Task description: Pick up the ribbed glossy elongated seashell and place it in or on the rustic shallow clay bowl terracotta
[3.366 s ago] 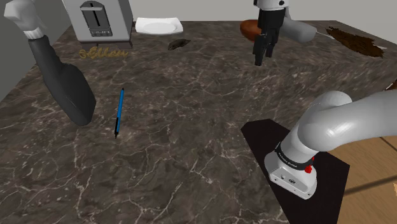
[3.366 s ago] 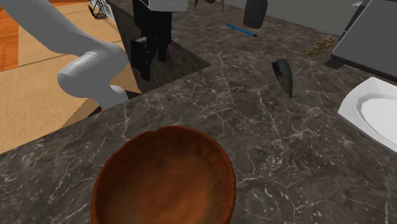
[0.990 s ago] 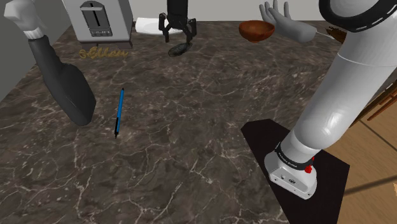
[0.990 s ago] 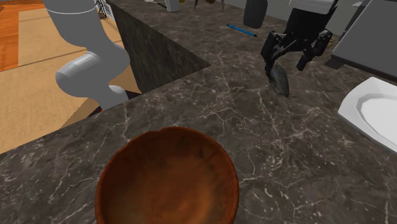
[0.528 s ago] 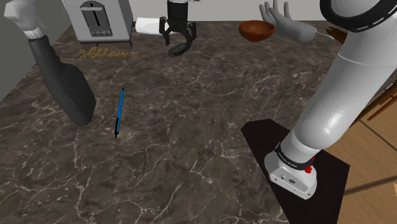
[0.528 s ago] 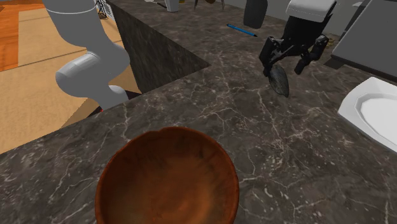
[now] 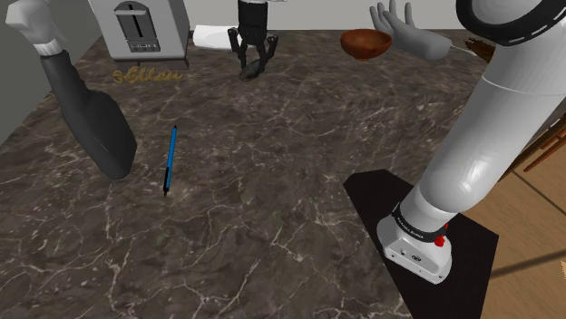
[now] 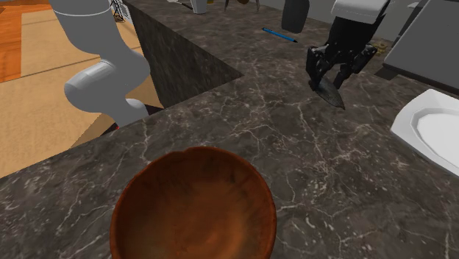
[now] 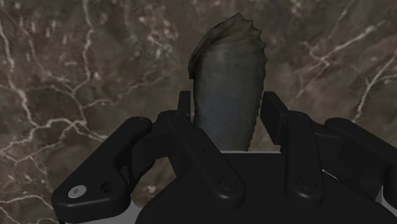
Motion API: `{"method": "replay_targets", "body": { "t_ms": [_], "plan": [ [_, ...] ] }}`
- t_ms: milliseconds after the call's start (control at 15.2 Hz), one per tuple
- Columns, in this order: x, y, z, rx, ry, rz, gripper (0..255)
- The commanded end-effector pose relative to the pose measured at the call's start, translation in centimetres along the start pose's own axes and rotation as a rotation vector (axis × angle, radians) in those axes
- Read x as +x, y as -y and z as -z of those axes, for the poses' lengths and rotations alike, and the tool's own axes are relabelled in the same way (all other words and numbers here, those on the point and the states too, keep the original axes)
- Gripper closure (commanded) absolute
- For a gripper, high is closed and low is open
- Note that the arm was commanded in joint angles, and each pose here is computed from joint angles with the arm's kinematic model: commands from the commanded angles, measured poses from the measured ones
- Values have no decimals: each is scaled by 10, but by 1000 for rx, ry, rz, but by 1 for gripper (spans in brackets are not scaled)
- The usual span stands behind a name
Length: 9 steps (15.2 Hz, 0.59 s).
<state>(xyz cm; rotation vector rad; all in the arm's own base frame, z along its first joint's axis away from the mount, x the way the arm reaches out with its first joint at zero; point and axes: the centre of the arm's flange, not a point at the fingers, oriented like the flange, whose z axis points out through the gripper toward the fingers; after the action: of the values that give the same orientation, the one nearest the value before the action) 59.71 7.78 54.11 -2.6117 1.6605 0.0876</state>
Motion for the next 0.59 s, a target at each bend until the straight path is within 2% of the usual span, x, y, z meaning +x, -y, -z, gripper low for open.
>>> {"method": "replay_targets", "body": {
  "t_ms": [0,198,528],
  "plan": [
    [1,0,-2,-4,1,-1,255],
    [1,-1,-2,-4,1,-1,255],
    [-1,0,24,-4,1,-1,255]
  ]
}}
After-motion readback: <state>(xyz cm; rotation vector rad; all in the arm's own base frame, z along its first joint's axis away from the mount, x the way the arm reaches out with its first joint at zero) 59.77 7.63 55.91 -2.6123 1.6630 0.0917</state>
